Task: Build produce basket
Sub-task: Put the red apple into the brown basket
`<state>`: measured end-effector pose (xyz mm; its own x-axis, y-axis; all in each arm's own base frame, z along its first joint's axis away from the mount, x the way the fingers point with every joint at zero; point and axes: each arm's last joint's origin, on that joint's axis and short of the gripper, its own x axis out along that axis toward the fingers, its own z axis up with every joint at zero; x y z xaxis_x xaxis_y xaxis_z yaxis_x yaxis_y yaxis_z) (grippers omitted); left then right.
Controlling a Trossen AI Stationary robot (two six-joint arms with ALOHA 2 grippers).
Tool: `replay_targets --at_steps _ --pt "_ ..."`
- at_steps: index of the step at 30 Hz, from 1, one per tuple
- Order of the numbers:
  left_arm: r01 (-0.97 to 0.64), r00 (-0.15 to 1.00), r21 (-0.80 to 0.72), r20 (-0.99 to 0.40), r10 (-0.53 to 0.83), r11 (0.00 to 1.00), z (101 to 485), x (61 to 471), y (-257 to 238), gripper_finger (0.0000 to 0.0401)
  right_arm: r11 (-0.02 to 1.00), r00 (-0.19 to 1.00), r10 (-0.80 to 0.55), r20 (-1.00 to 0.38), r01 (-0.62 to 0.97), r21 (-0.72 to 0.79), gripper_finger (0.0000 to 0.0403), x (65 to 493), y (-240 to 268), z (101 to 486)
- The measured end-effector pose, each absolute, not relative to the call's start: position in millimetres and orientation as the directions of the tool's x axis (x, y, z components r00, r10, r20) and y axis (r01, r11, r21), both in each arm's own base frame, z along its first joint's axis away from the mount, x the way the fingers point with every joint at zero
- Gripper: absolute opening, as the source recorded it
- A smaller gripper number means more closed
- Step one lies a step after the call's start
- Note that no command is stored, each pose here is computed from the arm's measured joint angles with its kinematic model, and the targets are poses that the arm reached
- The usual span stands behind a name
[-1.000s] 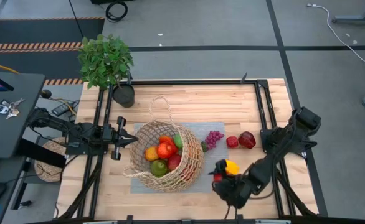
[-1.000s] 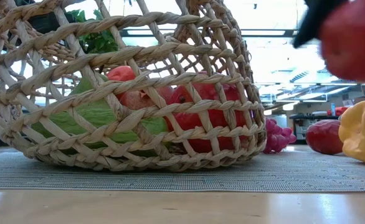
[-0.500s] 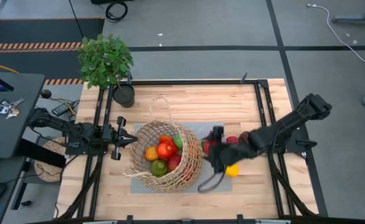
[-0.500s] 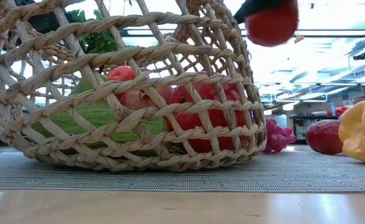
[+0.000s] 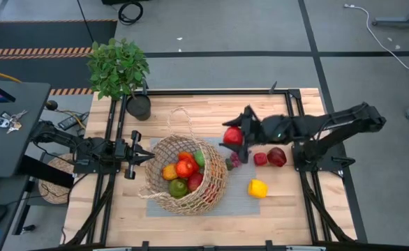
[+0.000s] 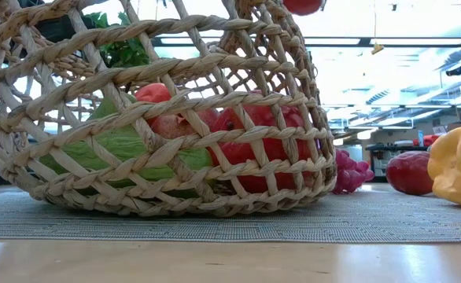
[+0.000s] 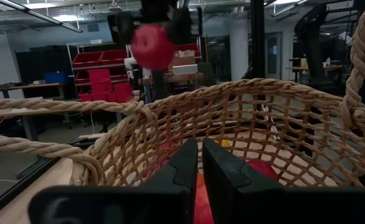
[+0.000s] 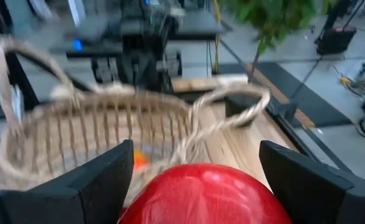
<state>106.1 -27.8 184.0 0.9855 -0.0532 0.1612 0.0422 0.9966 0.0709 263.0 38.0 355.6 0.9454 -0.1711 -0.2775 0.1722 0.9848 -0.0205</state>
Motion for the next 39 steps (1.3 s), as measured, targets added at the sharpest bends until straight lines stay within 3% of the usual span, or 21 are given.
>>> replay_targets --at_steps 16,30,39 --pt "0.043 0.985 0.071 0.161 -0.054 0.997 184 106 -28 0.0031 0.978 0.977 0.199 0.07 -0.203 0.045 0.0348 255 11 399" --pt "0.043 0.985 0.071 0.161 -0.054 0.997 184 106 -28 0.0034 0.981 0.98 0.19 0.067 -0.191 0.015 0.0348 260 8 396" --pt "0.043 0.985 0.071 0.162 -0.054 0.997 184 106 -28 0.0031 0.999 0.999 0.035 0.024 -0.035 -0.007 0.0348 262 -27 390"
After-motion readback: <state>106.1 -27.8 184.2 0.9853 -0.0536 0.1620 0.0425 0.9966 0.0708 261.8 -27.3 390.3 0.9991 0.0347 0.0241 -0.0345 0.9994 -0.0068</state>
